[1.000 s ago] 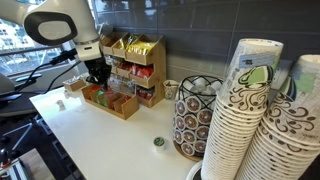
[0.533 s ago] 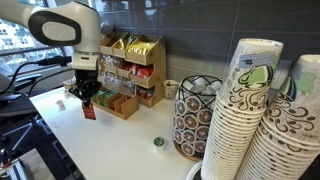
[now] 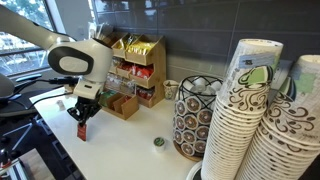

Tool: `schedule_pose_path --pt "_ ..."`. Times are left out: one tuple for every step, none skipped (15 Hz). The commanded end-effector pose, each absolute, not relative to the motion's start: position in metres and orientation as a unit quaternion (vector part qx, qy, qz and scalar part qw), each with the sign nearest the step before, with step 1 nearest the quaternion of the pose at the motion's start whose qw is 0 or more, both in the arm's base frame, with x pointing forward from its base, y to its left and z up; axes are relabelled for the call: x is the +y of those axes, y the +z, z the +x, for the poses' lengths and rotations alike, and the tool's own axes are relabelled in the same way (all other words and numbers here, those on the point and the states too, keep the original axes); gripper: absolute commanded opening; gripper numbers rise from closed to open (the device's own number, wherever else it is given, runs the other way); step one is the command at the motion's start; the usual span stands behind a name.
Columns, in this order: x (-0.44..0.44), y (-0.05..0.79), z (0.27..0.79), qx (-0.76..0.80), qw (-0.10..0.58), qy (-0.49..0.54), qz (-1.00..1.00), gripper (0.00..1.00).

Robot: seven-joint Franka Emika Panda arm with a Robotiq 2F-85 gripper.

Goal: Remove a sachet from the far right rack of the stand alone snacks rack

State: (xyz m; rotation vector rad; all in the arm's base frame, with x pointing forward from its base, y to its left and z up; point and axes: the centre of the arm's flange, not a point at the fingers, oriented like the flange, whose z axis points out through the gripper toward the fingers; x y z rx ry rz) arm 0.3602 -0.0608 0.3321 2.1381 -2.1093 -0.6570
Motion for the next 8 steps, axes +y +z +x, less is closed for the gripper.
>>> schedule_pose_path --pt "-0.059 0.302 0.366 -0.719 0.007 -0.253 0.647 0.0" --pt "-0.06 0.297 0.367 -0.724 0.002 -0.258 0.639 0.0" --pt "-0.06 0.294 0.368 -0.73 -0.006 -0.256 0.633 0.0" --pt "-0.061 0.292 0.37 -0.735 -0.013 -0.253 0.629 0.26" --pt "-0.063 0.292 0.373 -0.739 -0.024 -0.251 0.625 0.29" --pt "-0.065 0.293 0.375 -0.745 -0.033 -0.242 0.621 0.34" --pt "-0.067 0.294 0.377 -0.75 -0.044 -0.238 0.615 0.43" --pt "-0.069 0.298 0.379 -0.756 -0.054 -0.231 0.611 0.5"
